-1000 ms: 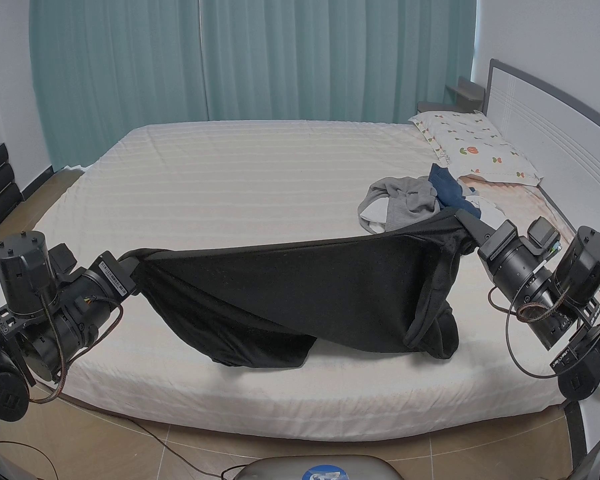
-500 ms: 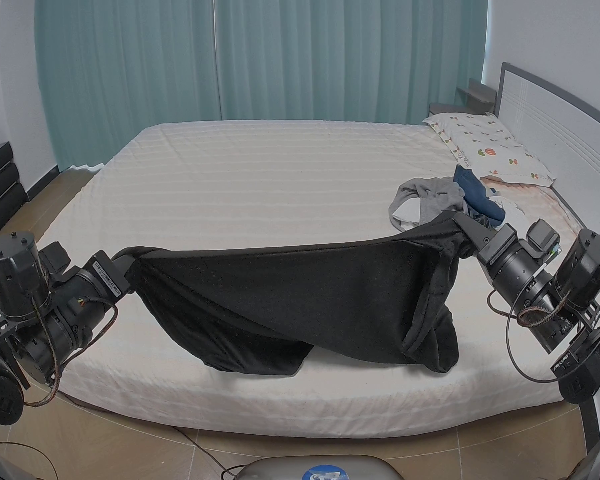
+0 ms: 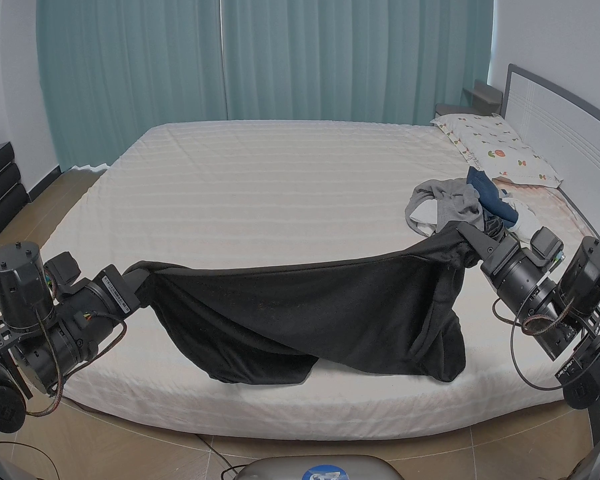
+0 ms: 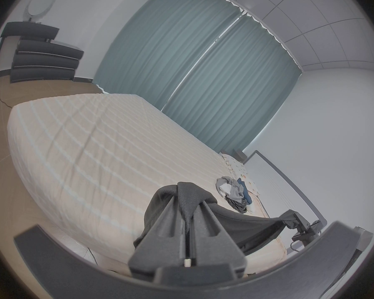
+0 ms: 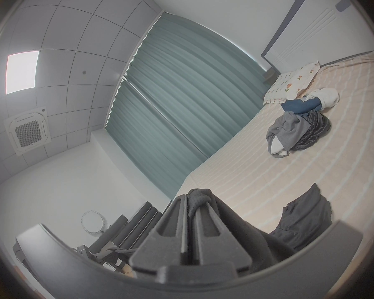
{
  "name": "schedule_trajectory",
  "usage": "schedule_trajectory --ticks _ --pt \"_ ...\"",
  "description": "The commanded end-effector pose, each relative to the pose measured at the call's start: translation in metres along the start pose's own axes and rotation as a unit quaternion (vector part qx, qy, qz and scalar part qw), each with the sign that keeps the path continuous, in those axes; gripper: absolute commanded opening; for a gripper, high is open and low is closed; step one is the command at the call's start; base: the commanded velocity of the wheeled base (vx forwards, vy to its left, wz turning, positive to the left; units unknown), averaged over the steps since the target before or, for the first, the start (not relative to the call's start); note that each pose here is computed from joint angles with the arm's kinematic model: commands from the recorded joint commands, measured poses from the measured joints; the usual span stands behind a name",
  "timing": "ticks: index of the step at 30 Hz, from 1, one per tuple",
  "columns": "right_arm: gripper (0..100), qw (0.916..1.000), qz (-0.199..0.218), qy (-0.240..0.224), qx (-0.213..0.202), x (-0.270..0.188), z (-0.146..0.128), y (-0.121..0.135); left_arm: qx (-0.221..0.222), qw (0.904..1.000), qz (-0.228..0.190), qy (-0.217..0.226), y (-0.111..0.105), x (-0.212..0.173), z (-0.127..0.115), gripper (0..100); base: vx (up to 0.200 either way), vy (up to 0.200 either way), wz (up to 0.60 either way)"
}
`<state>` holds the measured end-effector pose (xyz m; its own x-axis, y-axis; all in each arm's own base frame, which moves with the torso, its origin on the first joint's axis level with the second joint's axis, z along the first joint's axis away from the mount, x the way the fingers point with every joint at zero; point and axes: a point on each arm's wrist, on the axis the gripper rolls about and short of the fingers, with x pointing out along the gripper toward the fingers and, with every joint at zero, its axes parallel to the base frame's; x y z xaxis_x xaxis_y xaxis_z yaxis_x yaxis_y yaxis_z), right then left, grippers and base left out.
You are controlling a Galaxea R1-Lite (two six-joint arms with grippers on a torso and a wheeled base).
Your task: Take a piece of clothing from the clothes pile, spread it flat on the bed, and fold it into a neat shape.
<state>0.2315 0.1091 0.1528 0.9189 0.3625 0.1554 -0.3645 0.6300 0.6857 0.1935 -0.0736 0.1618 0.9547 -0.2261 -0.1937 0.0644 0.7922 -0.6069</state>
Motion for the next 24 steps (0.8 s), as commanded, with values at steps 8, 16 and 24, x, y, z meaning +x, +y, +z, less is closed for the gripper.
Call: schedule_trajectory --ticks 8,16,24 --pt "0 0.9980 0.055 0.002 -0.031 -0.025 0.007 0.025 -0.003 0.9992 -0.038 -0.014 -0.011 -0.017 0.005 0 -0.200 0.000 0.00" --pt "0 0.9890 0.121 -0.058 -0.063 -0.052 0.033 0.059 -0.007 0.9966 -0.068 -0.046 -0.019 -0.031 0.018 0 -0.200 0.000 0.00" --pt "0 0.9751 0.171 -0.123 -0.068 -0.092 0.094 0.106 -0.014 0.9947 -0.076 -0.068 -0.036 -0.042 0.044 0 -0.100 0.000 0.00"
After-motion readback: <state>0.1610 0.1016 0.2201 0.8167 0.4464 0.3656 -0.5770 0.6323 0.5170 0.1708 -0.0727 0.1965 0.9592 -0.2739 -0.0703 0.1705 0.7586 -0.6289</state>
